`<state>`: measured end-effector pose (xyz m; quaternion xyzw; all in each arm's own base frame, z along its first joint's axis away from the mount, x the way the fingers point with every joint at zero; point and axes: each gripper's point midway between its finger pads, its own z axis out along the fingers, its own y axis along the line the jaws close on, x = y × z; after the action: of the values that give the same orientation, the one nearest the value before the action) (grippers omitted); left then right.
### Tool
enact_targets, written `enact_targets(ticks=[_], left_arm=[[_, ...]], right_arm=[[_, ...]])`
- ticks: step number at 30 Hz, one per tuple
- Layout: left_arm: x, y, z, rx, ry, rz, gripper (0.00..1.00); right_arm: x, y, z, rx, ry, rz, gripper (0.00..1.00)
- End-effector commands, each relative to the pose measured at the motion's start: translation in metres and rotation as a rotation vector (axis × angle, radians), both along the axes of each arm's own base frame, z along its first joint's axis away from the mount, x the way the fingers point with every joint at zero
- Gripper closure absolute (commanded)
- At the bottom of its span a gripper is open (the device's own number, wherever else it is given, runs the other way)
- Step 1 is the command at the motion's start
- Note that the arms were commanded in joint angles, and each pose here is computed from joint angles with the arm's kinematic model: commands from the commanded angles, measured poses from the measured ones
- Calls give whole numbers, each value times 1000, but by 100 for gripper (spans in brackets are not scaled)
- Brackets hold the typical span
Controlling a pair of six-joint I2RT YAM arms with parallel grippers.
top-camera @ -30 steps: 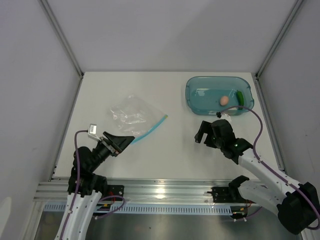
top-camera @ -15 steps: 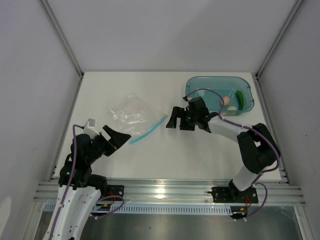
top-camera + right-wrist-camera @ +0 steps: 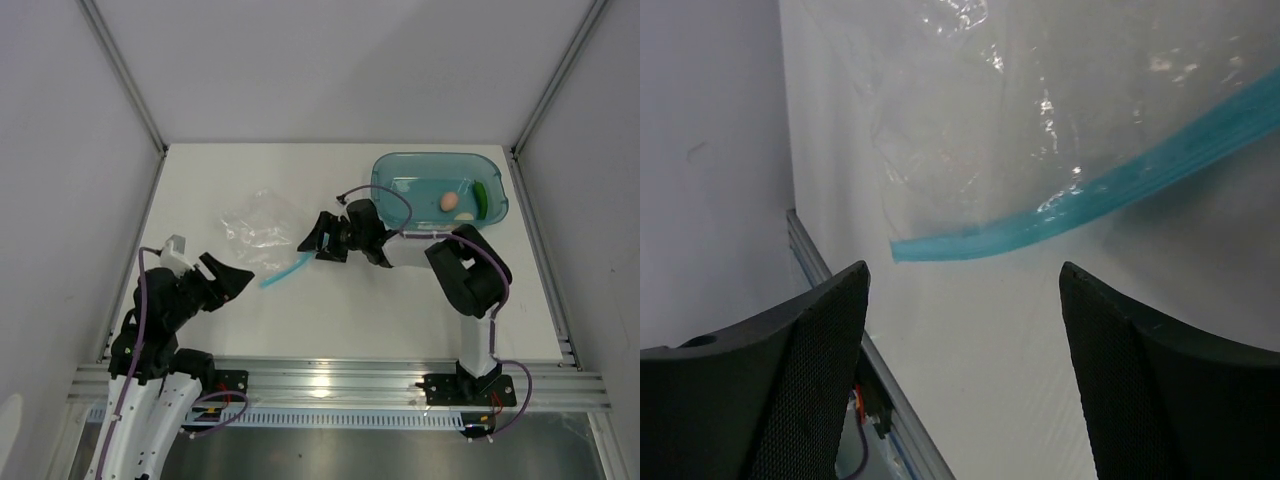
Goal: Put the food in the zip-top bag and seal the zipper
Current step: Pick up the zipper food storage bag at the center of the board.
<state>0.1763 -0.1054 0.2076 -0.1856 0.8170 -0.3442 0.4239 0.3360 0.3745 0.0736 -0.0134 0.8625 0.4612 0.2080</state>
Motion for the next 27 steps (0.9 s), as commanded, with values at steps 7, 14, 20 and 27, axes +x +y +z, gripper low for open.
enact_targets(ticks=[7,14,20,27], left_arm=[[-6,-8,21,26,-89,-96,25],[-11,-7,23,48,-116,-112,27],[-15,-4,37,81,-145,-116,27],[-16,-3,42,99,-162,-122,28]], right_arm=[[-14,53,9,173,33,-53,28],[-12,54,-8,178,73,-115,33],[-8,53,-19,190,114,-179,37],[-13,48,-22,174,95,-182,38]])
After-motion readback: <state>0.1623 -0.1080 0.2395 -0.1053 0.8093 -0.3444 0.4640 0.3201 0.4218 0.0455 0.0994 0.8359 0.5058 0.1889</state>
